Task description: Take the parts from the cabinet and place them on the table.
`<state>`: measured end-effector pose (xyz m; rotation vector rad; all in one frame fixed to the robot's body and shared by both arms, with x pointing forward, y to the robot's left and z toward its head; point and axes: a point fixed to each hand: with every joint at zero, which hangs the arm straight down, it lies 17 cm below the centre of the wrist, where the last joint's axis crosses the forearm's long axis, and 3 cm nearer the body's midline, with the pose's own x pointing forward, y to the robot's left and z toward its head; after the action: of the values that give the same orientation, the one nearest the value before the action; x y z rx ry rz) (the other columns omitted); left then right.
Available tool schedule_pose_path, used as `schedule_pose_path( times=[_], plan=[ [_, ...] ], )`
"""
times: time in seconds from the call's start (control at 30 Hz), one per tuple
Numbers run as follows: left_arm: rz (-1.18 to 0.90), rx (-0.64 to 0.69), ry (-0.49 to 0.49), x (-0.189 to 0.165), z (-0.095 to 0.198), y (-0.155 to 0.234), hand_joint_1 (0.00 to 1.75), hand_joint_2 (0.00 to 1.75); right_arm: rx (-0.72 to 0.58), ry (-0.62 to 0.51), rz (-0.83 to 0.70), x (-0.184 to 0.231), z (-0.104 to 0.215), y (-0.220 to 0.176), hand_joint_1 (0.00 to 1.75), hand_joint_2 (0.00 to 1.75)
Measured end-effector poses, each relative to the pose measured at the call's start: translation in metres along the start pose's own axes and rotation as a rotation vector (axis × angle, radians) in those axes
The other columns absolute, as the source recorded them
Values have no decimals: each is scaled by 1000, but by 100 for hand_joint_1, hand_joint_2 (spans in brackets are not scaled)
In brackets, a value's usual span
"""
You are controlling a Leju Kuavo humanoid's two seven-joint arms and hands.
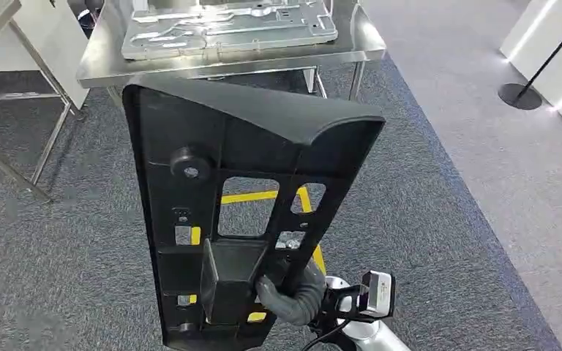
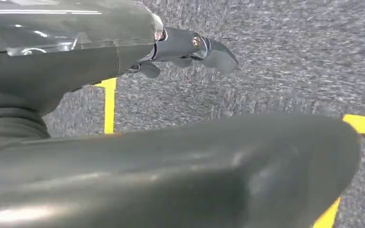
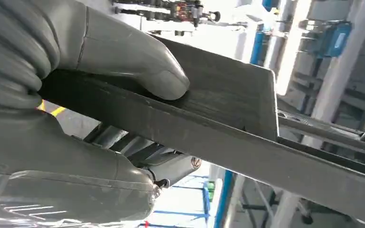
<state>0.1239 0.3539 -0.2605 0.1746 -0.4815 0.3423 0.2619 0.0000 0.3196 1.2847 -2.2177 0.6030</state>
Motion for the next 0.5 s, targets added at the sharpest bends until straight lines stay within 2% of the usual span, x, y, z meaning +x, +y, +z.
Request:
schedule_pose_path(
  times=[0.5],
  plan=[
    [-9, -8, -16, 5, -1, 0, 0, 0, -16, -19, 1, 8, 0, -5, 175, 175]
  ],
)
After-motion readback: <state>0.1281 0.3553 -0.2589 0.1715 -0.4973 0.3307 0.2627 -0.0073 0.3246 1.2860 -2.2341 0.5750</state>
